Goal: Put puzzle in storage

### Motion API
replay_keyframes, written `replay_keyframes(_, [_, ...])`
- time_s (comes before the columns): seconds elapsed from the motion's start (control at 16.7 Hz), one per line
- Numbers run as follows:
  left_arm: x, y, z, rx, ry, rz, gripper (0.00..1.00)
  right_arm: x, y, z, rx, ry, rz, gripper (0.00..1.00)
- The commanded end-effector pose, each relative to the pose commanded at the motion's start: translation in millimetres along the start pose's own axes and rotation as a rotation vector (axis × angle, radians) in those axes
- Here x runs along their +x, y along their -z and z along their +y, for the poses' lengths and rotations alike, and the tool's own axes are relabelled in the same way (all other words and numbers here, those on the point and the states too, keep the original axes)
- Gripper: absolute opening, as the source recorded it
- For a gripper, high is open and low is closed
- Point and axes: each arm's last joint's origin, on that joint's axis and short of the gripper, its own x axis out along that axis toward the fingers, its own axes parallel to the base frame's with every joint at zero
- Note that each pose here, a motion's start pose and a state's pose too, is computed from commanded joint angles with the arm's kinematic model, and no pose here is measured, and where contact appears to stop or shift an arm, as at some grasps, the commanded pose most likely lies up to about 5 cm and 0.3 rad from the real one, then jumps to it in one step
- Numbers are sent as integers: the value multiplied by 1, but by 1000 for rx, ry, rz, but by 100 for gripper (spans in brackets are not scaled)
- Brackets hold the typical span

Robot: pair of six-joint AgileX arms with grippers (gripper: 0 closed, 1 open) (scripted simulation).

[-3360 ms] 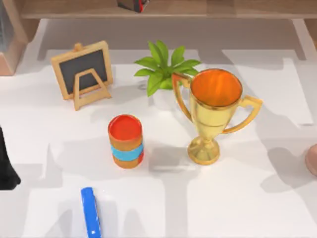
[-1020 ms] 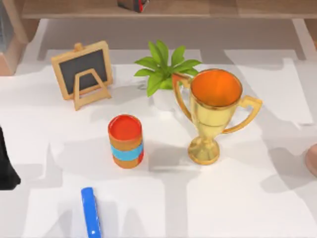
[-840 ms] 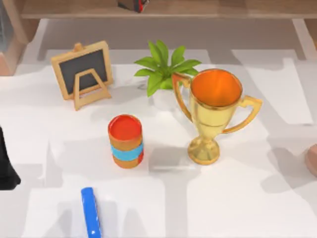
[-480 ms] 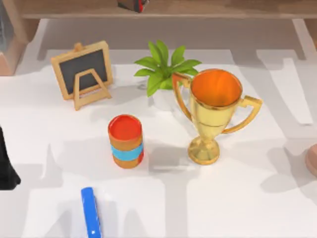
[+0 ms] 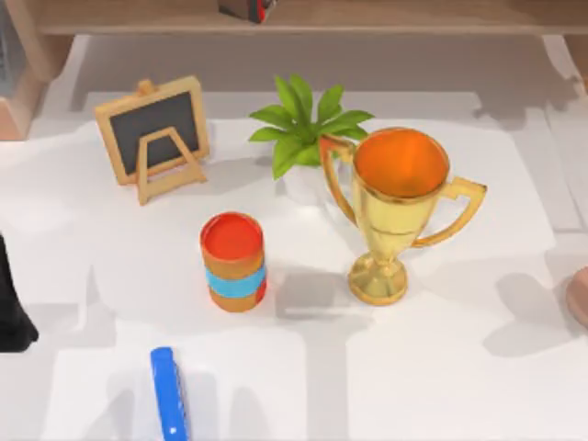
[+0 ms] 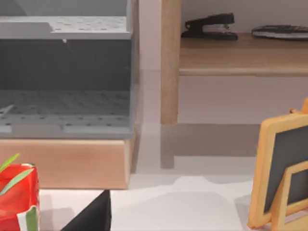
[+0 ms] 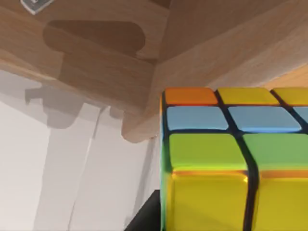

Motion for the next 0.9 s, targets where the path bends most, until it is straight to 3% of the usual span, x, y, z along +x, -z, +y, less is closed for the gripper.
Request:
replay_keyframes(0.18, [0,0,0,0,0,0,100,51,22,-31,17,-62,227,0])
replay_keyframes(0.42, [0,0,0,0,0,0,100,128,61,-77,114,-146,462,0])
replay_keyframes(0.66, [0,0,0,0,0,0,100,199,107,-113,240,-217,594,0])
replay_keyframes(0.9, [0,0,0,0,0,0,100,252,141,-122,326,-282,657,0])
